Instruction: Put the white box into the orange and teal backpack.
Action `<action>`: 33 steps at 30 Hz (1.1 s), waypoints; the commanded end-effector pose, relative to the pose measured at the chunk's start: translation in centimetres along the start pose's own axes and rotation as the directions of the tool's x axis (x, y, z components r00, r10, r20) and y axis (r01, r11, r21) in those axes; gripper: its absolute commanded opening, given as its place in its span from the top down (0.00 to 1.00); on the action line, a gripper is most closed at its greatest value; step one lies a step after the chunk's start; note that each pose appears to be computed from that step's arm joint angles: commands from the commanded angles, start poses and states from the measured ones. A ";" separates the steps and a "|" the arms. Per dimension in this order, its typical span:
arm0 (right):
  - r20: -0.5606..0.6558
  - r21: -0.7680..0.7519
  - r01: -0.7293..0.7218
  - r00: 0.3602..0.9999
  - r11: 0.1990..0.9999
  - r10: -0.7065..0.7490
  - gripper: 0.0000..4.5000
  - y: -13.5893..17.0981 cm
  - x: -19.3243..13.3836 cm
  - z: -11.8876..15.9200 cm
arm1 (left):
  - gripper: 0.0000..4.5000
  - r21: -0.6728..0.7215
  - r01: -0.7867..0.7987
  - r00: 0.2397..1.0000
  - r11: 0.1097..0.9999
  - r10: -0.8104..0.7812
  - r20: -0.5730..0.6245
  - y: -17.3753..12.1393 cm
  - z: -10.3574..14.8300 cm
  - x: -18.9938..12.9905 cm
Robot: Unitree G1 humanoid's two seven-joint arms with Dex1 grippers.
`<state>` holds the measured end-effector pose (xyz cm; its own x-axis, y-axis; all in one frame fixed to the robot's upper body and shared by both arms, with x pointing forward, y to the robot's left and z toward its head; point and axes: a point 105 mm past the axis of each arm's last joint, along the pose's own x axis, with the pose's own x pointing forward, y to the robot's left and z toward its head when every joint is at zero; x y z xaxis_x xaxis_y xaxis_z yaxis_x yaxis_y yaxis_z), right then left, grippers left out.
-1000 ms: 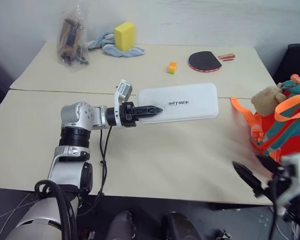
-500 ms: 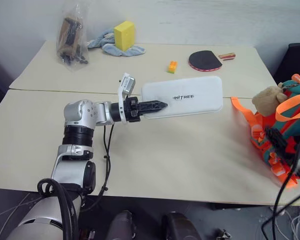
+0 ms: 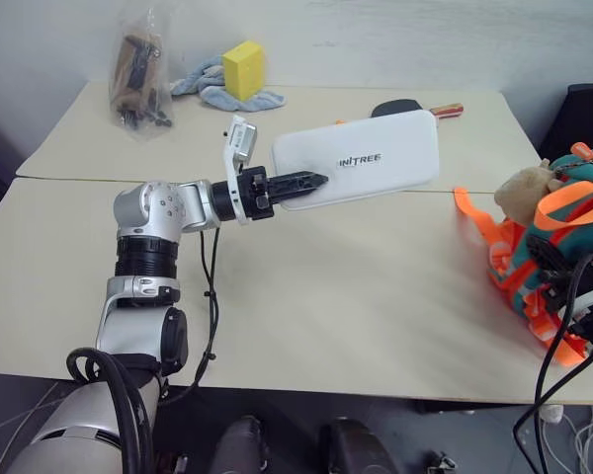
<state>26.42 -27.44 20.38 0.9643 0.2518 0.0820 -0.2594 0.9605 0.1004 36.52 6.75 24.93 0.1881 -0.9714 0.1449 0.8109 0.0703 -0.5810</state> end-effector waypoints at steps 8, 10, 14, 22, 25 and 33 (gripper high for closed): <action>-0.090 0.059 -0.724 0.682 0.687 0.726 1.00 12.6 -3.7 4.7 | 0.71 0.221 -0.012 0.997 0.975 -0.006 0.078 -1.5 3.9 -2.2; -0.123 0.083 -0.763 0.630 0.641 0.767 1.00 13.3 -4.5 4.8 | 0.71 0.271 0.004 0.999 0.963 -0.017 0.047 -1.9 3.9 -2.5; -0.173 0.160 -0.806 0.545 0.570 0.820 1.00 13.5 -6.5 5.4 | 0.71 0.372 0.099 0.995 0.923 -0.087 -0.048 -3.4 3.3 -3.0; -0.201 0.199 -0.754 0.593 0.625 0.780 1.00 11.3 -7.1 6.0 | 0.71 0.402 0.317 0.948 0.859 -0.286 -0.138 -6.8 2.9 -4.1; -0.217 0.209 -0.740 0.603 0.640 0.768 1.00 11.0 -7.1 5.4 | 0.71 0.431 0.327 0.945 0.841 -0.285 -0.161 -6.5 2.8 -4.3; -0.230 0.216 -0.745 0.590 0.631 0.774 1.00 10.7 -7.8 5.8 | 0.71 0.545 0.358 0.921 0.759 -0.189 -0.341 -3.8 0.1 -1.8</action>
<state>16.20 -19.57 25.42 0.3827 0.9161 -0.1197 -0.8795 0.4010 0.2563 33.12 8.99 26.56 -0.1519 -0.9882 0.0215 0.9876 -0.1526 -0.0371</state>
